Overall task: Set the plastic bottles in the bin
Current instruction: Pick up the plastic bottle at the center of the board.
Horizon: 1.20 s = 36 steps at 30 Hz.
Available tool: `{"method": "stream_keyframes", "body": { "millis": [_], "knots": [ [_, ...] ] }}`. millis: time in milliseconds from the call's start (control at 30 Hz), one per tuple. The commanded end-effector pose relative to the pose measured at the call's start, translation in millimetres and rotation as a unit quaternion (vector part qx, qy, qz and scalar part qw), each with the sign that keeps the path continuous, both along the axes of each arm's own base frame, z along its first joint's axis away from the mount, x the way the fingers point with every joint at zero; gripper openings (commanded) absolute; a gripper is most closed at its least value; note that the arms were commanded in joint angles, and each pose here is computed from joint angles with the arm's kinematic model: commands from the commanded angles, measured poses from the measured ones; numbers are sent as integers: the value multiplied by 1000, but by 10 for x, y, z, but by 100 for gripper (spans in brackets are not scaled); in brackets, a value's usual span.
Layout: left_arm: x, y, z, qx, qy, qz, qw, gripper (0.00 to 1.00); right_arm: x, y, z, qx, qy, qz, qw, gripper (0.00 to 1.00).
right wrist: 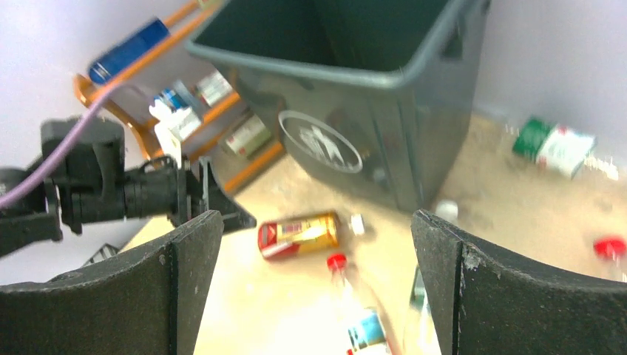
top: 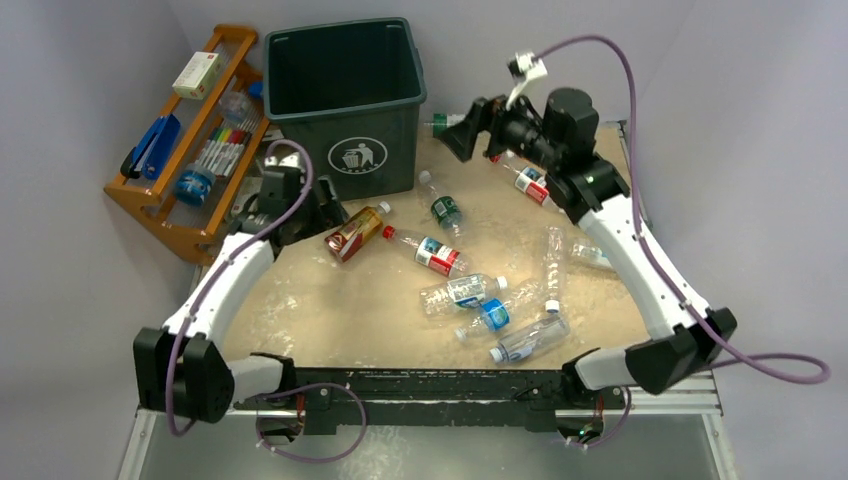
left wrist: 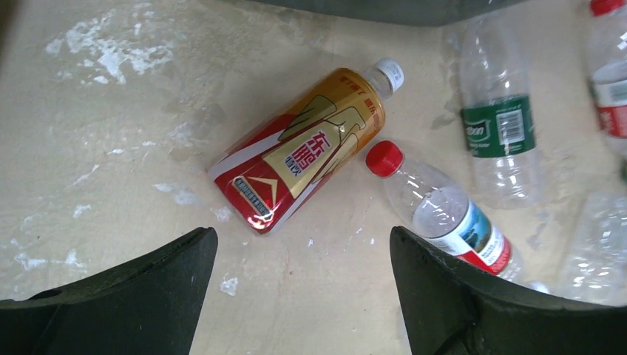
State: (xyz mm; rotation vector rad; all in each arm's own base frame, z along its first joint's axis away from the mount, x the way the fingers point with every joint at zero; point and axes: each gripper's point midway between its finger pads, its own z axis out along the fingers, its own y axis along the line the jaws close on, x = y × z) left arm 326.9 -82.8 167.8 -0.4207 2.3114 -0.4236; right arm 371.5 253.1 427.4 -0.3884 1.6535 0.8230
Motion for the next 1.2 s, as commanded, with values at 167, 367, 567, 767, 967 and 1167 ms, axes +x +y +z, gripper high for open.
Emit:
{"method": "stream_keyframes", "body": {
  "millis": [167, 367, 567, 767, 967, 1167],
  "knots": [
    [261, -206, -260, 106, 27, -68, 992, 87, -357, -376, -616, -17, 43, -21, 999, 100],
    [347, -114, -397, 156, 53, -83, 983, 87, -609, -492, -927, -27, 65, -24, 997, 100],
    [412, -220, -547, 174, 84, -112, 975, 87, -739, -514, -1181, -27, 86, -17, 996, 100],
    [367, -305, -829, 185, 126, -135, 965, 87, -805, -508, -1269, -21, 92, -10, 996, 100],
    [199, -414, -994, 193, 157, -153, 956, 87, -829, -523, -1341, -24, 95, -11, 995, 100],
    [51, -552, -1047, 187, 159, -160, 956, 87, -849, -503, -1500, -27, 107, -4, 994, 100]
  ]
}}
